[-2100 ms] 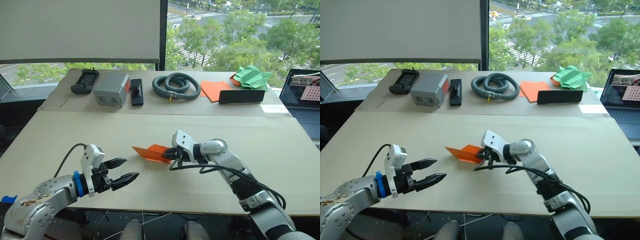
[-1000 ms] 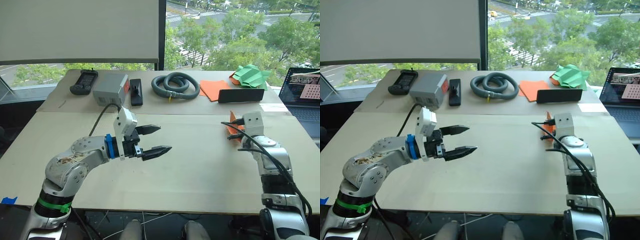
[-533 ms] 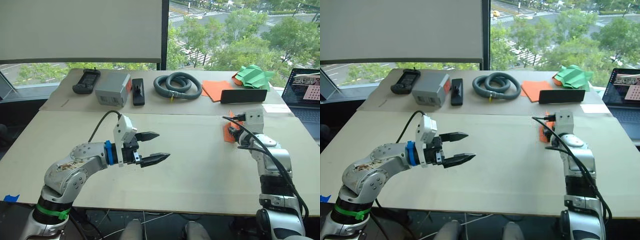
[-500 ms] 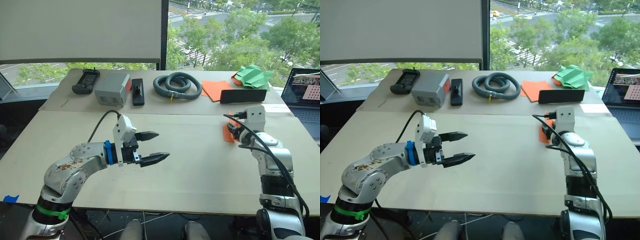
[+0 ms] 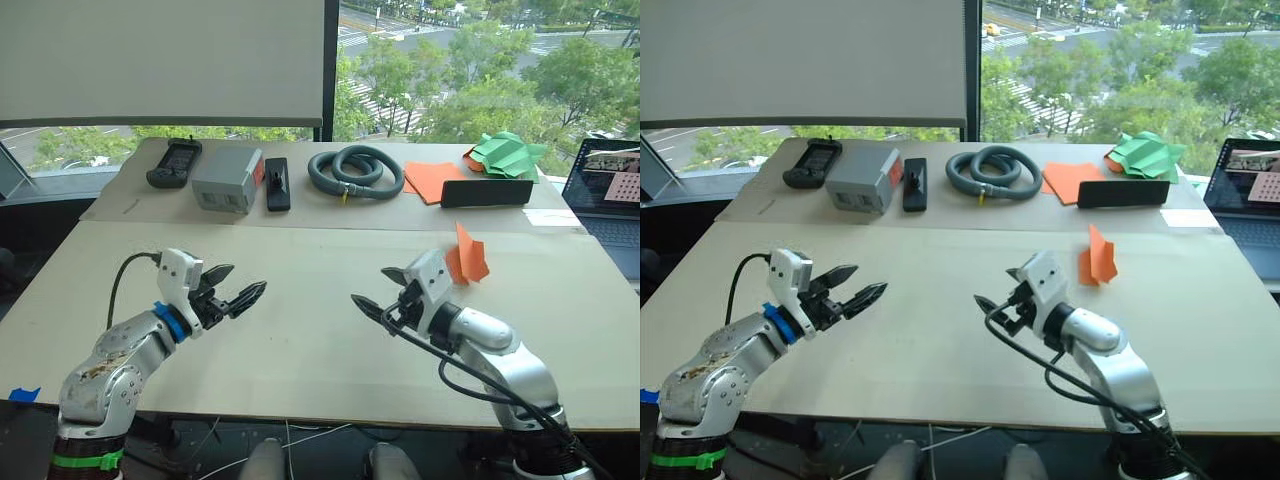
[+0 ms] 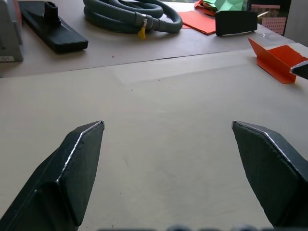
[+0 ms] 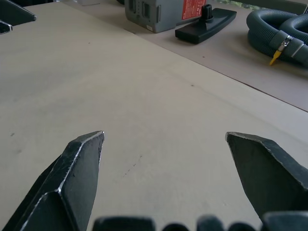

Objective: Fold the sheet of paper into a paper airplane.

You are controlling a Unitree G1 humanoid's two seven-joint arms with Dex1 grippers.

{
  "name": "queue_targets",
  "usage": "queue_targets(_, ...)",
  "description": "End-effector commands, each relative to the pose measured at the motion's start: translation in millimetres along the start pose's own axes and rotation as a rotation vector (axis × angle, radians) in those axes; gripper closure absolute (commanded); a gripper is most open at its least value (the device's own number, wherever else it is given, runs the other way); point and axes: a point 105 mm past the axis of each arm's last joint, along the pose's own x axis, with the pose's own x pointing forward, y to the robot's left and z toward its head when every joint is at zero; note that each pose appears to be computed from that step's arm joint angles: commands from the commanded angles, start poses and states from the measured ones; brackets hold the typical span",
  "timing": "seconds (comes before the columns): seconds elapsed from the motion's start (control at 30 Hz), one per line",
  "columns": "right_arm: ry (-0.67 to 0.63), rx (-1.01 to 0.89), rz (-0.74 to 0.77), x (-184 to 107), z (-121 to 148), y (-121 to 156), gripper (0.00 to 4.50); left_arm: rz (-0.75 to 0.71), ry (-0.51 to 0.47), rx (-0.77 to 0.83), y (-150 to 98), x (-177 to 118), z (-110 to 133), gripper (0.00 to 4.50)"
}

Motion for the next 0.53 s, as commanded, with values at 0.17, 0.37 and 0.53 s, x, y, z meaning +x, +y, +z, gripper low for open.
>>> queue_targets(0.17,-0.041,-0.045,-0.078,-3.1,2.6,-11.3,0.05,0.038,-0.037,0.044,7.3,-1.6,6.1,0.00)
queue_targets(0.37,-0.029,-0.052,-0.101,-6.9,-2.0,-13.0,0.05,0.024,-0.049,0.037,2.1,-0.8,8.1,0.00)
queue_targets(0.53,-0.028,-0.053,-0.103,-6.4,-3.1,-11.5,0.05,0.014,-0.058,0.044,-1.6,1.0,8.7,0.00)
